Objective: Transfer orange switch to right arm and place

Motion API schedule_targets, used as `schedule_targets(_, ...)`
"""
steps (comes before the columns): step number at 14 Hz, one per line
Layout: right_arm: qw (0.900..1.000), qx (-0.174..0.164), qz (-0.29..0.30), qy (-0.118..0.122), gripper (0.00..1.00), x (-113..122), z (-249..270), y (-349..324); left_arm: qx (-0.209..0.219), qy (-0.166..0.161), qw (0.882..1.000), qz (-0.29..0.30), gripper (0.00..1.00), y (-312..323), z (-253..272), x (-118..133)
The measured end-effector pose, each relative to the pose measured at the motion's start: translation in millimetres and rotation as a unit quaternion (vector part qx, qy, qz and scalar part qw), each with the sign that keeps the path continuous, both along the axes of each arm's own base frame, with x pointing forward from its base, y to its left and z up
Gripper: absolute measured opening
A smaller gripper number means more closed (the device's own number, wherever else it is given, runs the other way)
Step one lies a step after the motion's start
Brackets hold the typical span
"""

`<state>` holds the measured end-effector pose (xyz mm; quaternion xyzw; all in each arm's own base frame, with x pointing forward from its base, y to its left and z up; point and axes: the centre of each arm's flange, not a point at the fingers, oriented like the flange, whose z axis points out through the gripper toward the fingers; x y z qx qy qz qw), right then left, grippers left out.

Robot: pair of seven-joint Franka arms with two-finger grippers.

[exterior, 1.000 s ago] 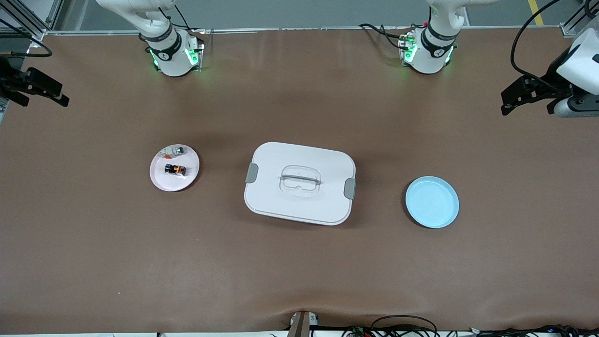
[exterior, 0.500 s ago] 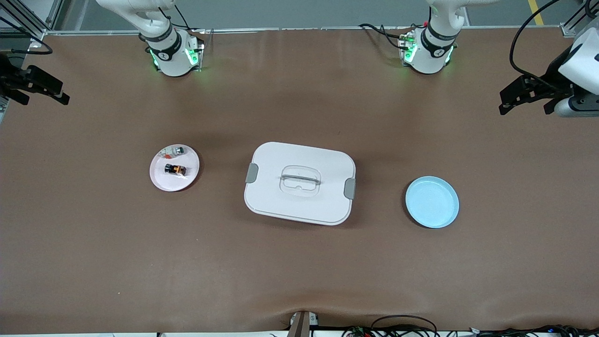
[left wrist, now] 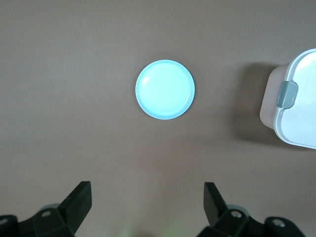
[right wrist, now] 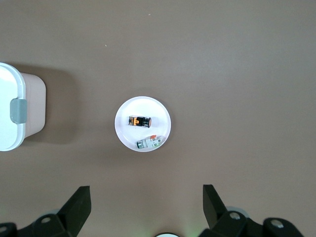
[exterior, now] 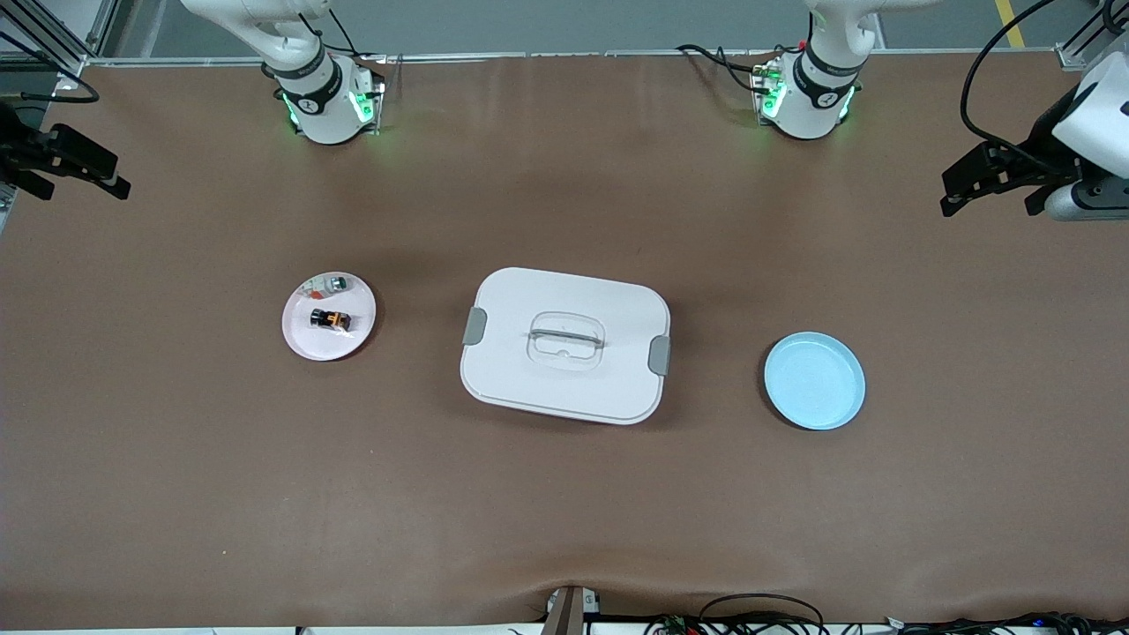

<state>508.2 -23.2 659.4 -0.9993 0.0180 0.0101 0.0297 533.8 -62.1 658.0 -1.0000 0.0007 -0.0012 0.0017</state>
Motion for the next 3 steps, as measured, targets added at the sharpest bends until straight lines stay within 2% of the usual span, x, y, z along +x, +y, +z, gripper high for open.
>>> schedule_targets(3, 1.000, 0.000, 0.001, -0.003, 1.00, 0.6, 0.4, -0.1, 0.000, 0.000, 1.000, 0.000, 1.00, 0.0, 0.0, 0.0)
